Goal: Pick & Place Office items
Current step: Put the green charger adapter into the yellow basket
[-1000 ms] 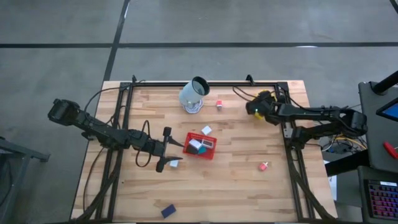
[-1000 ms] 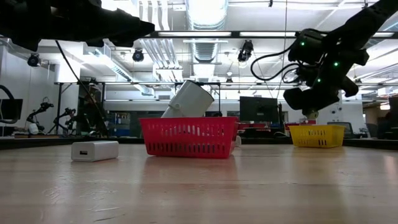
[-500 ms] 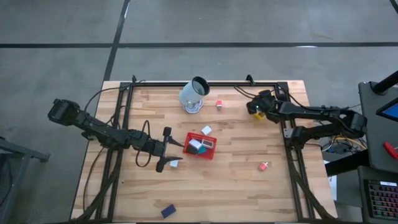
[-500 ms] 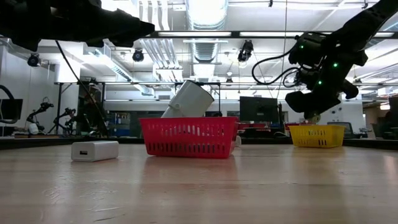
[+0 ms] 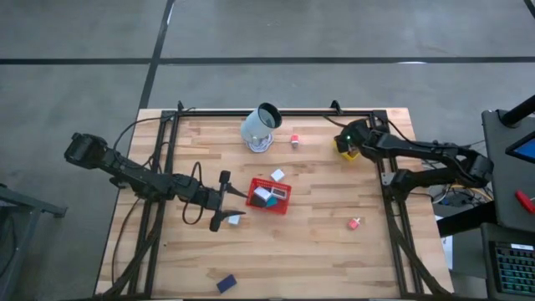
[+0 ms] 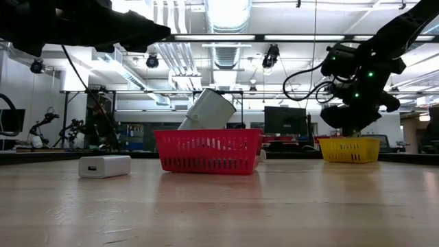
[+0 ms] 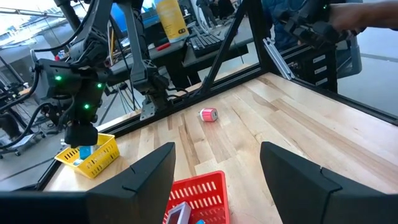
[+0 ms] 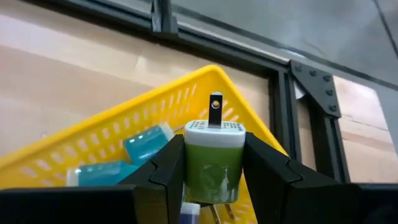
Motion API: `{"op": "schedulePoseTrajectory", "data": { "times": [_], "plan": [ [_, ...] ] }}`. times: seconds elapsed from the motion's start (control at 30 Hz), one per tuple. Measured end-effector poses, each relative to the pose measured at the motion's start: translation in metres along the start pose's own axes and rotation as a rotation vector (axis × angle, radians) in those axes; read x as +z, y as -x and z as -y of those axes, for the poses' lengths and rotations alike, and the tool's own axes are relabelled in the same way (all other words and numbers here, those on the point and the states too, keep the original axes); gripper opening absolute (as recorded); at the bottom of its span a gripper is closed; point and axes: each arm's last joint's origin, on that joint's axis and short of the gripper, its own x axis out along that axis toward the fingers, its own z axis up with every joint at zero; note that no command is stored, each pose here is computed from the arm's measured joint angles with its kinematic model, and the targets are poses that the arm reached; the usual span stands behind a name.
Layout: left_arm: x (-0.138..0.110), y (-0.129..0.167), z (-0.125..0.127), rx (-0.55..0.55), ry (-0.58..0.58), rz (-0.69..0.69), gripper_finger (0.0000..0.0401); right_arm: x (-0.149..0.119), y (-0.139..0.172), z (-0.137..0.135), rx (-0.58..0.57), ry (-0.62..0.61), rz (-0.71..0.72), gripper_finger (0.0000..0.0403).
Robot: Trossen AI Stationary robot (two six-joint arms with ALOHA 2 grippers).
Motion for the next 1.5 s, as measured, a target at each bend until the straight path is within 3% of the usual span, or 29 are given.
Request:
{"op": "schedulePoseTrajectory", "data": {
  "times": [0.33,0.63,1.4,1.5],
  "plan": [
    [0.0,0.0,0.0,0.0,0.0,-0.001,0.0241,0.003,-0.008,0.008,0.009,0.008,-0.048,0.0123],
    [0.0,0.0,0.0,0.0,0.0,-0.002,0.0241,0.004,-0.013,0.013,0.086,0.027,-0.11,0.0123],
    [-0.001,0.0,0.0,-0.002,-0.001,-0.008,0.024,0.003,-0.014,0.014,0.103,0.025,-0.13,0.0123],
    [-0.001,0.0,0.0,-0.002,-0.001,-0.008,0.024,0.004,-0.015,0.015,0.101,0.021,-0.131,0.0152]
  ]
}}
